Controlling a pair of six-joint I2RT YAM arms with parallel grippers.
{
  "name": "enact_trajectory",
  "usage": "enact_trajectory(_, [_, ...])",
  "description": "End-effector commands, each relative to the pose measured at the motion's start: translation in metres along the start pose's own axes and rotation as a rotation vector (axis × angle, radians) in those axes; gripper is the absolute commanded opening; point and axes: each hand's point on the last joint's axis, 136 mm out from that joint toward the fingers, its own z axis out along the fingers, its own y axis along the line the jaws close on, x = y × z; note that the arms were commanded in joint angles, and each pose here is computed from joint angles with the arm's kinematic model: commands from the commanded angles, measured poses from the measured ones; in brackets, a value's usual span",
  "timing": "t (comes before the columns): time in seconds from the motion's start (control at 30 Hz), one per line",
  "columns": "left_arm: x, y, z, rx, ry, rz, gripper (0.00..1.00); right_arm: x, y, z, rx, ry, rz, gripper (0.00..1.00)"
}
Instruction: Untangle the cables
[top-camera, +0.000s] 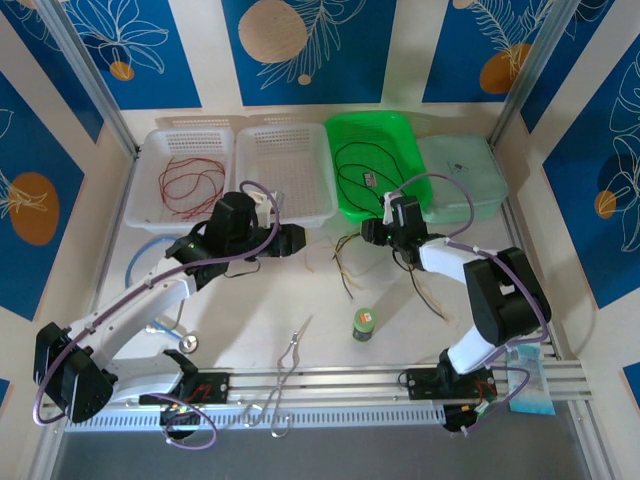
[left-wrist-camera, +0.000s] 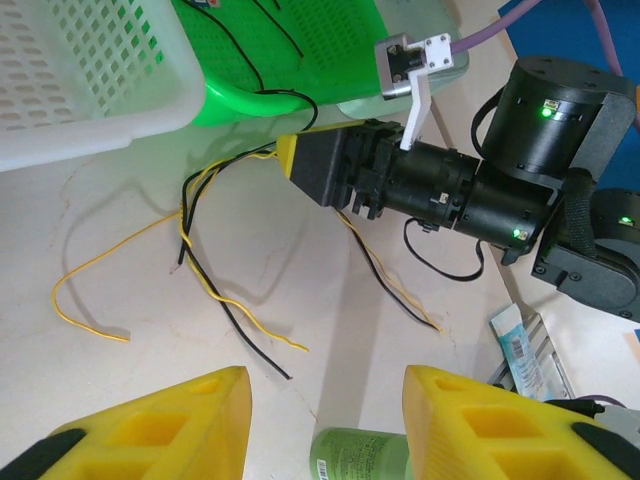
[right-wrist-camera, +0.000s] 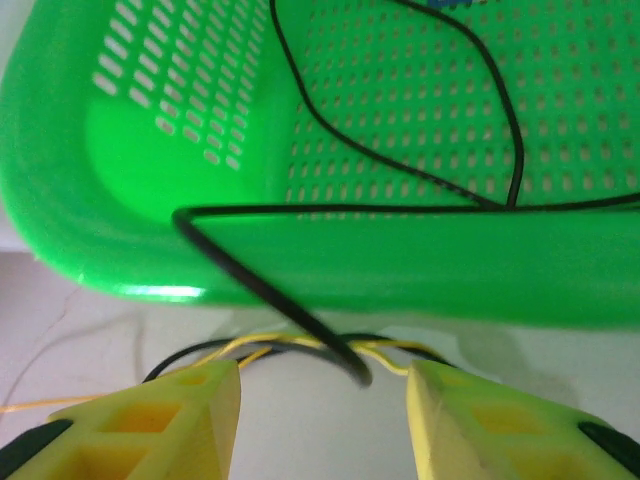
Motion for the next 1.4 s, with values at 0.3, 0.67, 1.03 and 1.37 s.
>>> enact_trajectory(0.3, [-0.009,-0.014,-0.011,0.008,-0.012,0.035,0.43,-0.021,0.008,-0.005,-0.027,-0.091,-0.057,0.04])
enact_trajectory(0.67, [-0.013,-0.022,-0.019,0.031,-0.033,0.044,0.45,-0.033,0.042,-0.058,-0.137,-0.14,-0.078,0.0])
enact_trajectory(1.03, [-0.026,-0.037,-0.025,0.07,-0.051,0.049,0.51,-0.065,0.087,-0.133,-0.327,-0.252,-0.104,0.0])
enact_trajectory(1.37, [-0.066,-0.084,-0.011,0.312,-0.049,-0.042,0.55,-0.112,0.139,-0.199,-0.59,-0.39,-0.192,0.0])
